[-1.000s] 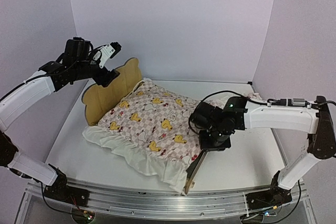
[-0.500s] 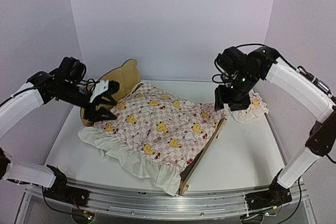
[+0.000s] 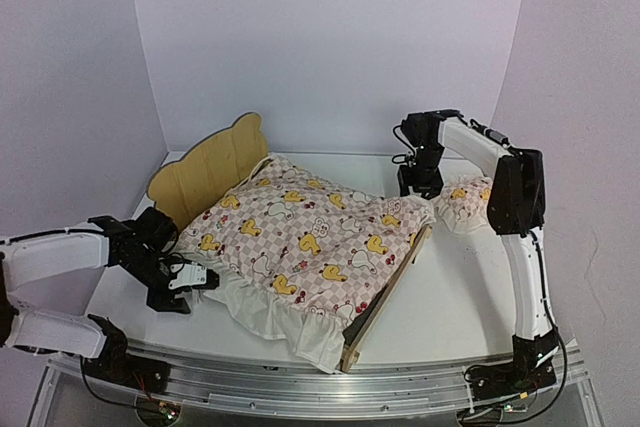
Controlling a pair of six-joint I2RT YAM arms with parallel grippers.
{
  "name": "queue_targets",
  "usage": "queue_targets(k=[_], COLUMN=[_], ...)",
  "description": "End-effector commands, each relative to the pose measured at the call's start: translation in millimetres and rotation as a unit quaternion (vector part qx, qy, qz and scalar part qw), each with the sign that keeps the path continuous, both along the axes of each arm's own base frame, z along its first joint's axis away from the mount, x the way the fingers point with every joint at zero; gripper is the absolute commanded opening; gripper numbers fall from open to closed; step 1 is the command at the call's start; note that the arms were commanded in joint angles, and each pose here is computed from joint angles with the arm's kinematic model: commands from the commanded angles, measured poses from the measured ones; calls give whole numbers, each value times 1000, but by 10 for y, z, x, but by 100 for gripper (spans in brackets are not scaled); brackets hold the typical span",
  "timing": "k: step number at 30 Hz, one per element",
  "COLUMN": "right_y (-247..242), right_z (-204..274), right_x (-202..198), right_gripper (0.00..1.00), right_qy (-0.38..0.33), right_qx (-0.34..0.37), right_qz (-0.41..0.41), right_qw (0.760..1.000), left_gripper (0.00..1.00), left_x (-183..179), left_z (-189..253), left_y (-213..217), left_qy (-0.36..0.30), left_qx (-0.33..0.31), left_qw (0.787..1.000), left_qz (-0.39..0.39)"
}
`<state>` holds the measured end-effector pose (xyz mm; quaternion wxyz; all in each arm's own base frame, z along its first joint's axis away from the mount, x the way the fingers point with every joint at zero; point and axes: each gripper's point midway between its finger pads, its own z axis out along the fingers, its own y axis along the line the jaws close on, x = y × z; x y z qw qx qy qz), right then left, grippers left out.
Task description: Set up the pet bed
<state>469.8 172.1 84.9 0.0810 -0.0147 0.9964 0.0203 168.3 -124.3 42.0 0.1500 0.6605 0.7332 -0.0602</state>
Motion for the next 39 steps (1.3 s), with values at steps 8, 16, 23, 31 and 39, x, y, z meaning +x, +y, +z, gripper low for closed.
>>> queue_targets(k=[8,16,23,31,39], right_y=[273,389,626,1324,2113], right_z=[-54,-9,41,44,76], right_x=[-297,-738,-1405,-2208,-2487], right_gripper=[57,54,52,53,53], right_qy=[32,77,60,-33,-148], right_qx=[93,165,220,213,210], right_qz=[90,128,126,161,185], right_qw=[991,975,966,963,949], left_gripper=[53,53,56,57,57], left_x=[1596,2464,2535,2450,2633], left_z=[298,623,646,525,628], left_y=[-494,-972,-1104,-1175,-1443], left_qy=[-167,-222,-210,-185,-186], left_qx=[-91,-129,-145,-155,-191], left_qw=[978,965,966,970,963], left_qz=[90,52,29,4,-30])
